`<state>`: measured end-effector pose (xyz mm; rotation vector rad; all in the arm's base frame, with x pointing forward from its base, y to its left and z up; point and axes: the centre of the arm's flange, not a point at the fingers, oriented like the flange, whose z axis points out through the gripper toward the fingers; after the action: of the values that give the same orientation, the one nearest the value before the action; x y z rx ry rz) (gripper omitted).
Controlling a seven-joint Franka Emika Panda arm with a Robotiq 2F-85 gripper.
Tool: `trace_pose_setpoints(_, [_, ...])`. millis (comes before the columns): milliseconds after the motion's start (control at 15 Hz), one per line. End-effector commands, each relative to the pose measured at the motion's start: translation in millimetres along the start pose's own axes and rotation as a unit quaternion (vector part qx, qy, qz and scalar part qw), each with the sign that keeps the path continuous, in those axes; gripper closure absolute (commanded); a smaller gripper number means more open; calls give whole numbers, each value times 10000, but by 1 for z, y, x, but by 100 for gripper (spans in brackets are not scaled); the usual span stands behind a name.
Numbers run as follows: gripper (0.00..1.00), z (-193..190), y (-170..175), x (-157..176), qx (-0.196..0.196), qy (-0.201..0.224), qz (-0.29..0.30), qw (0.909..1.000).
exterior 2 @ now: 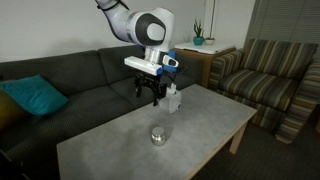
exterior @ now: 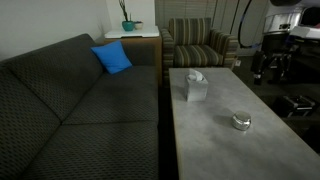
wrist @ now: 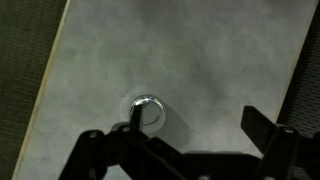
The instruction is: Uncover the silver bottle and put the lid on the table
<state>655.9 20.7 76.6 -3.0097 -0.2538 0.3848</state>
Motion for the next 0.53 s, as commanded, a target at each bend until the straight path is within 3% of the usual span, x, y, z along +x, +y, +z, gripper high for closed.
trace_pose_setpoints(0, [0, 0, 0, 0, 1, -1, 0, 10000])
trace_pose_setpoints(200, [0, -10, -19, -3, -758, 580, -128, 9954])
trace_pose_setpoints(333, [0, 2, -25, 12, -963, 1124, 41, 9890])
trace_pose_setpoints(467, [0, 15, -31, 21, -948, 1396, 211, 9854])
